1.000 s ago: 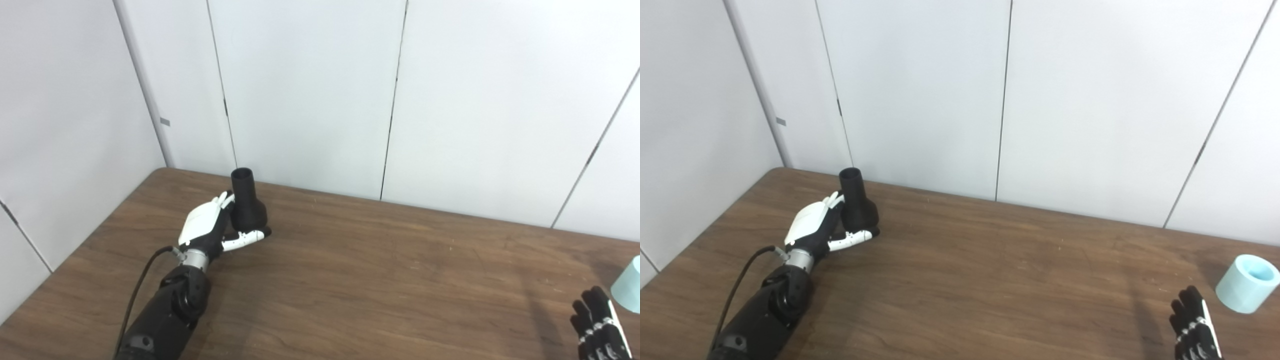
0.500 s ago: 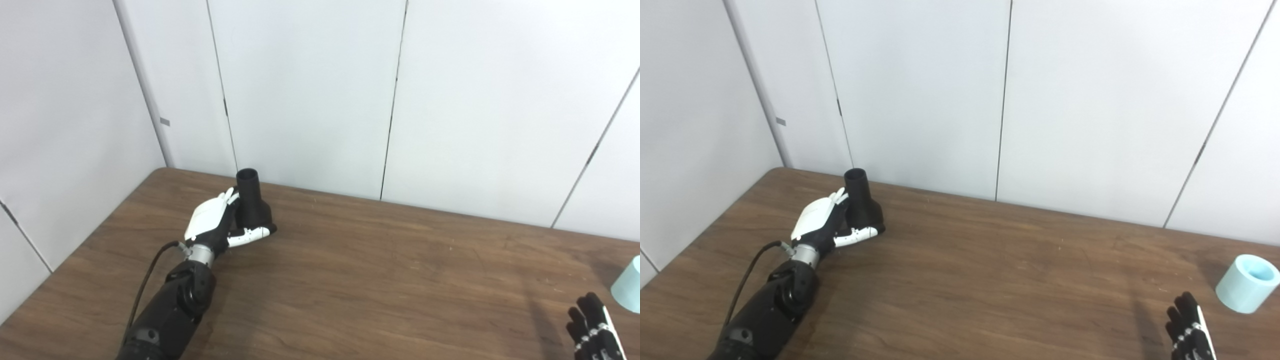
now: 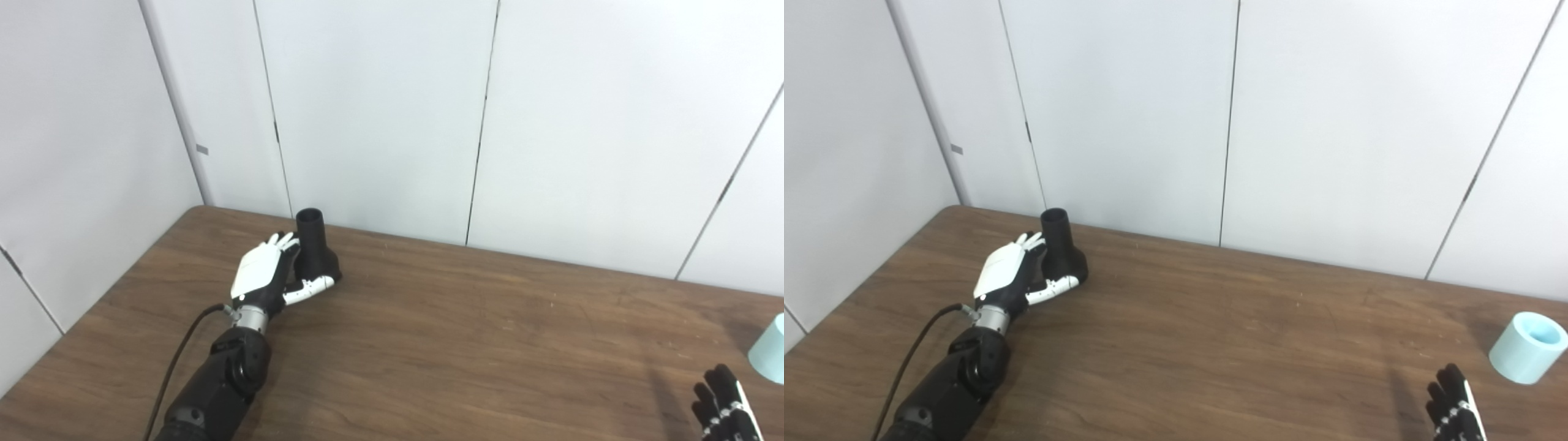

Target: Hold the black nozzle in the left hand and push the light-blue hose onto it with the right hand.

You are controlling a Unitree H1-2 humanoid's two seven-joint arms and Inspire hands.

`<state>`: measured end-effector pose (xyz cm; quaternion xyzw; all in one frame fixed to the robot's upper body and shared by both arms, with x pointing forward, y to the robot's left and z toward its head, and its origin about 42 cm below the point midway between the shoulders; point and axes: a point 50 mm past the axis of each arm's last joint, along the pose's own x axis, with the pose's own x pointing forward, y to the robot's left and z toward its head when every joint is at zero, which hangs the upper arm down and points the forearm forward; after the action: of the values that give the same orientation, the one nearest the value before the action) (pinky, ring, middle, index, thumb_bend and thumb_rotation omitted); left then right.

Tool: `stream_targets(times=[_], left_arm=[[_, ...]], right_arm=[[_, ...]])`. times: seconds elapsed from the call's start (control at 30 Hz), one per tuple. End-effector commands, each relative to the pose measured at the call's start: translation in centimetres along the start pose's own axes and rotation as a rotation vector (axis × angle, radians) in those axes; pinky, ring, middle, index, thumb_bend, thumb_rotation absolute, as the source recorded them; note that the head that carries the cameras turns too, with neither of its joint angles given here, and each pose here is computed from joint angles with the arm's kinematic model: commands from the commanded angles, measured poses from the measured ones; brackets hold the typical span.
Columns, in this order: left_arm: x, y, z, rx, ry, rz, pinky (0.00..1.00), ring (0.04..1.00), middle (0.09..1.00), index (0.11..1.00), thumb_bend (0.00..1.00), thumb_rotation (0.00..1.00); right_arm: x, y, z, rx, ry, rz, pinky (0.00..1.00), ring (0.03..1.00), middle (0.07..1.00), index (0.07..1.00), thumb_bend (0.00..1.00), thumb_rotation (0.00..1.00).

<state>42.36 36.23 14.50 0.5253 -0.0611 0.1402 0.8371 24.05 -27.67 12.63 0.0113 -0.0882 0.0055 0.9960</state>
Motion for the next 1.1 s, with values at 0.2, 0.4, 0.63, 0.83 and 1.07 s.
stream_targets(times=[0.2,0.4,0.63,0.83,1.07], left_arm=[[0.9,0.7,0.7,-0.013,-0.082,0.034,0.99,0.929,0.800,0.506,0.46,0.66],[0.3,0.1,0.8,-0.001,-0.102,0.003,0.99,0.926,0.800,0.507,0.44,0.64],[-0.7,-0.9,1.2,-0.011,-0.124,-0.041,0.99,0.925,0.819,0.519,0.41,0.62],[-3.0,-2.7,2.2,-0.013,-0.153,-0.131,1.00,0.943,0.835,0.529,0.43,0.63],[-6.0,-5.2,4.6,-0.028,-0.216,-0.294,1.00,0.981,0.858,0.529,0.45,0.75]], right_arm=[[-0.8,-0.3,0.0,0.005,0.015,-0.003,1.00,1.000,1.000,1.000,0.62,1.00],[-0.8,-0.4,0.0,0.003,0.016,-0.003,1.00,1.000,1.000,1.000,0.63,1.00],[-0.7,-0.1,0.3,-0.001,0.013,-0.001,1.00,1.000,1.000,1.000,0.64,1.00],[-0.6,-0.1,0.5,-0.007,0.009,0.004,1.00,0.996,1.000,1.000,0.65,1.00],[-0.6,0.2,1.0,-0.009,0.006,0.001,1.00,0.949,0.988,1.000,0.68,1.00]])
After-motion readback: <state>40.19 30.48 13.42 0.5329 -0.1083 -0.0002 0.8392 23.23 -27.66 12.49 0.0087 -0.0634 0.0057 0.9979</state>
